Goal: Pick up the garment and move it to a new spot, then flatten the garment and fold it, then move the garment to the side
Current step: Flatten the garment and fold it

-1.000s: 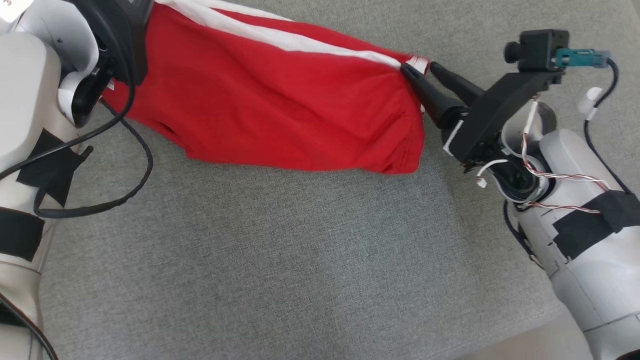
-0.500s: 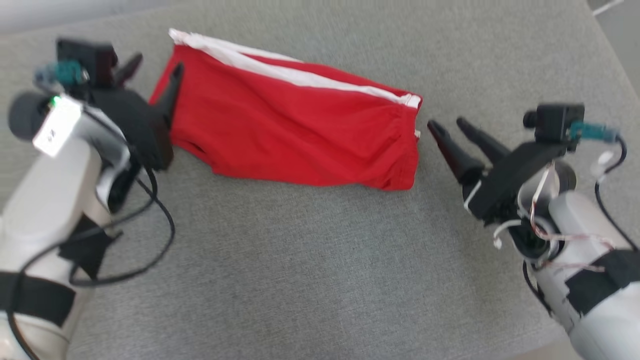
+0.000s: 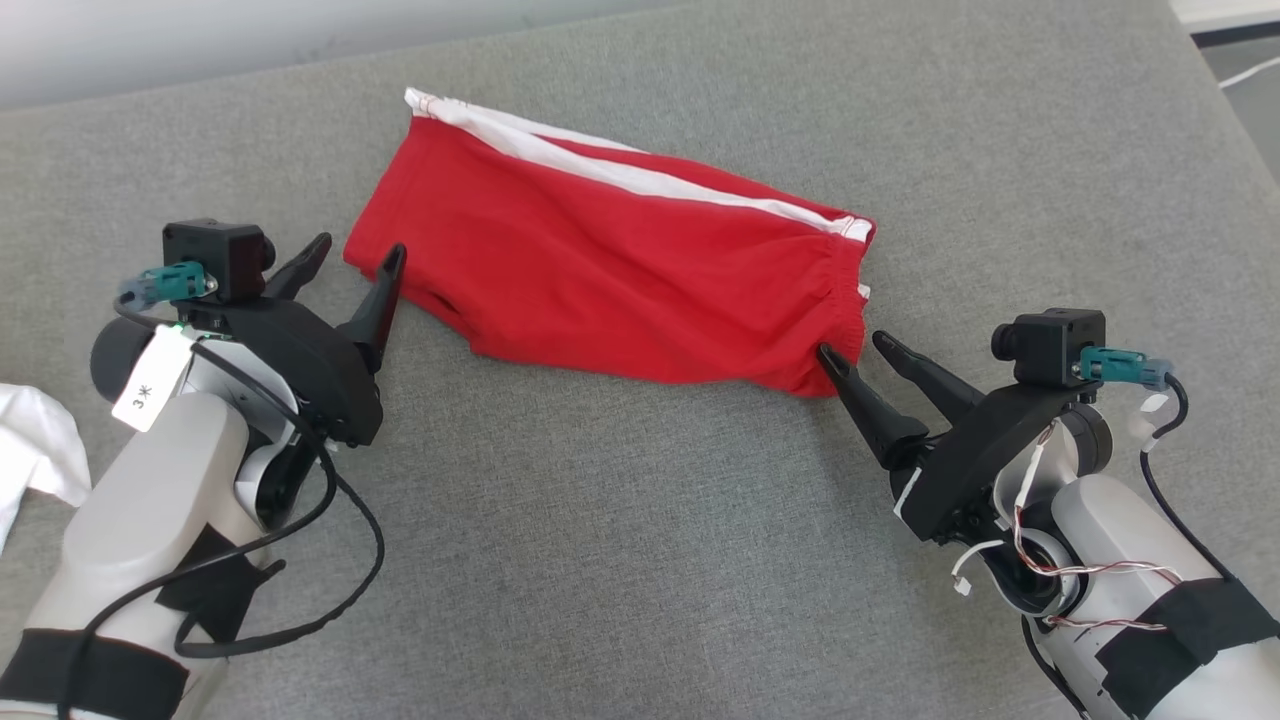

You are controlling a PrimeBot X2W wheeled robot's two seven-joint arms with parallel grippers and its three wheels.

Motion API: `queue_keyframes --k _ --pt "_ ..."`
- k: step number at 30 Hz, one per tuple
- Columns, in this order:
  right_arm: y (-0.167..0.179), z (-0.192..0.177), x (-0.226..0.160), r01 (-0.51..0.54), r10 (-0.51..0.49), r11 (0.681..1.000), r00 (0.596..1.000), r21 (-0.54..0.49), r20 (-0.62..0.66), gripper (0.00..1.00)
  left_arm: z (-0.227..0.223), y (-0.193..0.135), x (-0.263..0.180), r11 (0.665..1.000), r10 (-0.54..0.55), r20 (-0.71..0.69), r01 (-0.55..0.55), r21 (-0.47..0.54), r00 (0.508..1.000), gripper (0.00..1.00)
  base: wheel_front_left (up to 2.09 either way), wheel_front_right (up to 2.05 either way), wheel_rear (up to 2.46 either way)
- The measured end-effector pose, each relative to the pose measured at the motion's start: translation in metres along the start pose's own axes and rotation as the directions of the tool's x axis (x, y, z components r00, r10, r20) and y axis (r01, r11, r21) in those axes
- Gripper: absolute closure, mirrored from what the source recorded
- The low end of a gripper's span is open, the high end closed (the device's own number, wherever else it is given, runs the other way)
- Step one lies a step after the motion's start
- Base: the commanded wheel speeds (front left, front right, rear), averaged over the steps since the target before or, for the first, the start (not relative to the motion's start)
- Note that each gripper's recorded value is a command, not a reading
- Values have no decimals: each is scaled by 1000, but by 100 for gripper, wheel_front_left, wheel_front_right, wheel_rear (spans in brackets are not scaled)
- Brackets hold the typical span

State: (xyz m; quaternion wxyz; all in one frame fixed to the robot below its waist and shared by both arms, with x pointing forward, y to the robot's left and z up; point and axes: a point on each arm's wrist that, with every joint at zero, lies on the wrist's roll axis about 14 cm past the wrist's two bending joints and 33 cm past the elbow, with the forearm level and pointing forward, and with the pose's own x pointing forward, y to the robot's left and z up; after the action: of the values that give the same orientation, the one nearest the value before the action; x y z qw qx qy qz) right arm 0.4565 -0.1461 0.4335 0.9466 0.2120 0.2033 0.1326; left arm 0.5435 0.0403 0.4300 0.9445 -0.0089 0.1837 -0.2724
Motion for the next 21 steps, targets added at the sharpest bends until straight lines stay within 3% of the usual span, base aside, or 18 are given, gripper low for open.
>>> queue_keyframes --k 9,20,21 --pt "-9 -15 9 31 -31 999 999 -10 -30 0 -23 -8 16 999 -21 -54 19 -47 998 0 0 0 0" --pt "-8 -27 20 25 -26 1000 998 -16 -64 0 -44 9 24 997 37 -130 -45 -61 991 0 0 0 0" --pt "-8 -28 20 25 -26 1000 998 -17 -65 52 -45 8 25 996 35 -131 -45 -72 991 14 0 0 0"
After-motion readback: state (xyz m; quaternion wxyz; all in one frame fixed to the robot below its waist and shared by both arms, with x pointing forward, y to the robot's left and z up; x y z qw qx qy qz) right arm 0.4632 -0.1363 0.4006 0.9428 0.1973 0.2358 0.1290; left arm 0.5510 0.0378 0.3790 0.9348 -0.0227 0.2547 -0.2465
